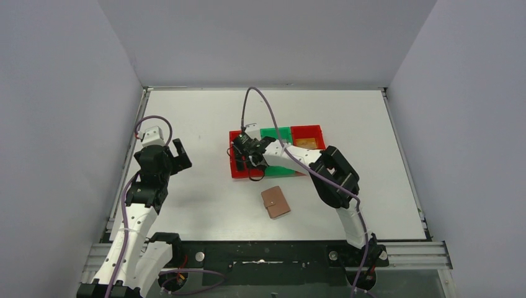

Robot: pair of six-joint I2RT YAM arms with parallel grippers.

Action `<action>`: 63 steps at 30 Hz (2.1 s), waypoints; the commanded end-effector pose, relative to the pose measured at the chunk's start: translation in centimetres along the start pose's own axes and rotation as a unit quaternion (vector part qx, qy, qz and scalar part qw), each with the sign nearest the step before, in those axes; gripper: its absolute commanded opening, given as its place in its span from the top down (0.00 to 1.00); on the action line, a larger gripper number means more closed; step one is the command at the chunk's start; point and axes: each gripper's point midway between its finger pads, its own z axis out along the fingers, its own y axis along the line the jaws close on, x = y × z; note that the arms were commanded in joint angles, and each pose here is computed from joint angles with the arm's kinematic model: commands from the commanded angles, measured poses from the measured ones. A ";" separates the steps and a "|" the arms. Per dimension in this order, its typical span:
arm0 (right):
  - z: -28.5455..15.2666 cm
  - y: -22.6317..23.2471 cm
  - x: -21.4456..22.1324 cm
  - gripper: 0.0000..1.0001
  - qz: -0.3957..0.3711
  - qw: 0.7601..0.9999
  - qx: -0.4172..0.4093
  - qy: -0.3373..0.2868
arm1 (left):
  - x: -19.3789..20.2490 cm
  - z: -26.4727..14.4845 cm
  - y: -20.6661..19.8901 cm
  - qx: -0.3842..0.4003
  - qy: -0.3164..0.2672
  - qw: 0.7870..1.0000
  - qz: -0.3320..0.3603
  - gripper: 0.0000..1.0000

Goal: Take the credit cards out of the card holder

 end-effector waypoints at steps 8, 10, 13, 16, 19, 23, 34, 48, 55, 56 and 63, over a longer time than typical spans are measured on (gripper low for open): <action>-9.0 -1.3 -6.9 0.02 0.019 0.991 -0.017 -0.135 | -2.1 -0.2 -1.0 0.024 -0.035 0.999 -0.021 0.03; -10.6 -2.7 -6.8 0.02 0.032 0.988 -0.010 -0.154 | -2.1 -0.3 -1.6 0.039 -0.030 0.999 -0.020 0.03; -11.6 -5.3 -3.9 0.02 0.062 0.986 -0.003 -0.156 | -2.1 -0.2 -2.1 0.051 -0.024 0.998 -0.018 0.02; -11.7 -6.8 -0.6 0.02 0.110 0.982 -0.022 -0.155 | -1.6 -0.1 -1.9 0.042 -0.015 0.998 -0.033 0.03; -11.3 -7.3 3.0 0.02 0.159 0.974 -0.063 -0.146 | -1.0 -0.7 -2.2 0.045 0.001 0.996 -0.075 0.03; -10.5 -6.6 6.7 0.01 0.203 0.961 -0.137 -0.128 | -2.2 -2.7 -6.0 0.149 0.011 0.984 -0.092 0.03; -8.8 -4.7 11.7 0.41 0.235 0.946 -0.212 -0.069 | 6.0 -4.4 -14.5 0.325 0.205 0.919 -0.086 0.18; -8.7 -4.5 14.9 0.65 0.324 0.903 -0.275 -0.069 | 16.7 -9.2 -20.8 0.321 0.259 0.911 0.025 0.39; -8.6 -4.4 15.0 0.63 0.337 0.902 -0.257 -0.079 | 19.2 -8.7 -21.7 0.279 0.256 0.924 0.062 0.39; -8.5 -4.6 15.2 0.62 0.340 0.902 -0.254 -0.080 | 19.6 -8.7 -22.0 0.275 0.257 0.924 0.065 0.39; -8.5 -4.6 15.2 0.61 0.337 0.904 -0.251 -0.077 | 21.8 -8.9 -23.3 0.260 0.264 0.925 0.082 0.39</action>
